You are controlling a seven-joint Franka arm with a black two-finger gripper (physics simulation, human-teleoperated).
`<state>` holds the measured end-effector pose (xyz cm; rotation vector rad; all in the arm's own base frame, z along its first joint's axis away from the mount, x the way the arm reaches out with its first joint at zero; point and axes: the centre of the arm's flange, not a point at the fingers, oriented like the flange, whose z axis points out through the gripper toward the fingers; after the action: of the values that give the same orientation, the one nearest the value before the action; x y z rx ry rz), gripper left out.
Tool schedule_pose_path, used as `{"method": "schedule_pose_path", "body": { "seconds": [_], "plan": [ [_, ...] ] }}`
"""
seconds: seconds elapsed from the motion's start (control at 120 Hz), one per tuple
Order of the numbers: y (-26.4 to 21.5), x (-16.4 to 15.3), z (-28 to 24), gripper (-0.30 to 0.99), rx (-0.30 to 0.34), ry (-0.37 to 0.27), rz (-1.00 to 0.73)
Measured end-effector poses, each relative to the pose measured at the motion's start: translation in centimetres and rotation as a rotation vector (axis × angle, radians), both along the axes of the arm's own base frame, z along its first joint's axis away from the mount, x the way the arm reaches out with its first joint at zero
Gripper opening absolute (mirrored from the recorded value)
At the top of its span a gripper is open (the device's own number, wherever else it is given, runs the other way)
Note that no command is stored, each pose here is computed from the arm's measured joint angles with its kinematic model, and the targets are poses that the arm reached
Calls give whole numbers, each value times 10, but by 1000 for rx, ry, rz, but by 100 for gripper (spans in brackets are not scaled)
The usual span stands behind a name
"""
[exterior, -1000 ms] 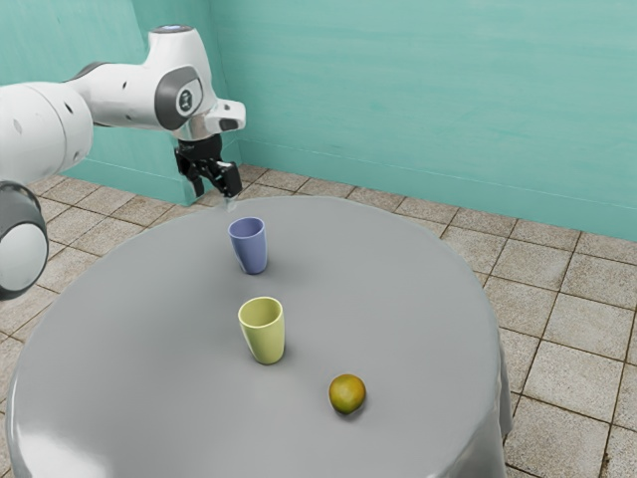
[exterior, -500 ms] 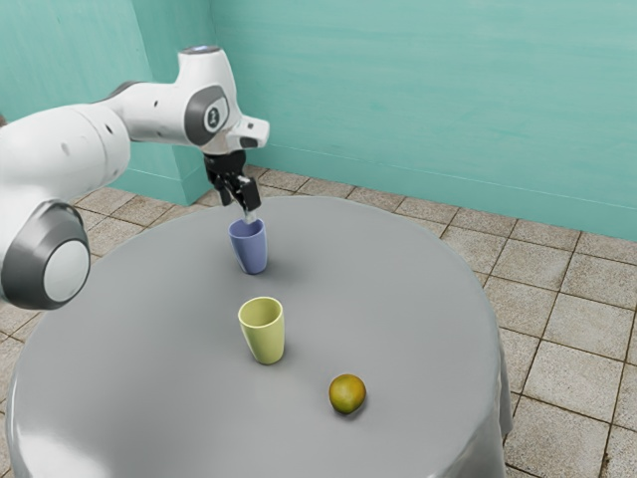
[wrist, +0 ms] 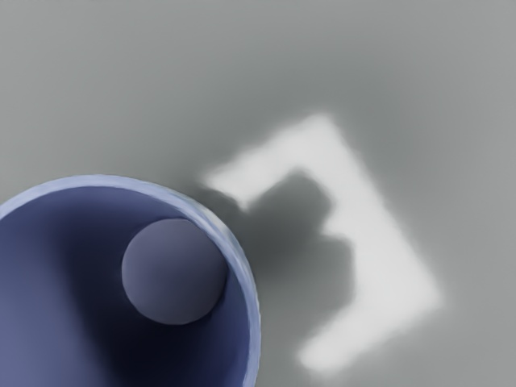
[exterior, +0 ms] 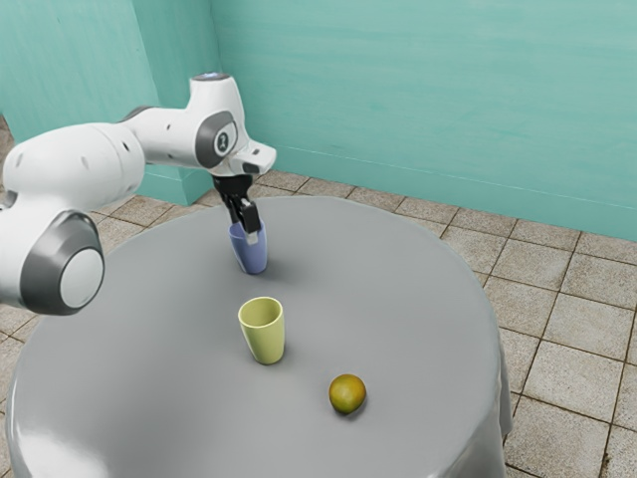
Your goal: Place the left cup onto the right cup
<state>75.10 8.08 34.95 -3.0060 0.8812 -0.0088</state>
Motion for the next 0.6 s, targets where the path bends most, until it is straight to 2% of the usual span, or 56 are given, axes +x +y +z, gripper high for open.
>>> {"method": "schedule_pose_path", "body": {
  "seconds": [0.217,0.6],
  "plan": [
    [-4,10,-5,66,2,-22,-56],
    [-7,12,-27,66,-3,-3,-111]
  ]
}}
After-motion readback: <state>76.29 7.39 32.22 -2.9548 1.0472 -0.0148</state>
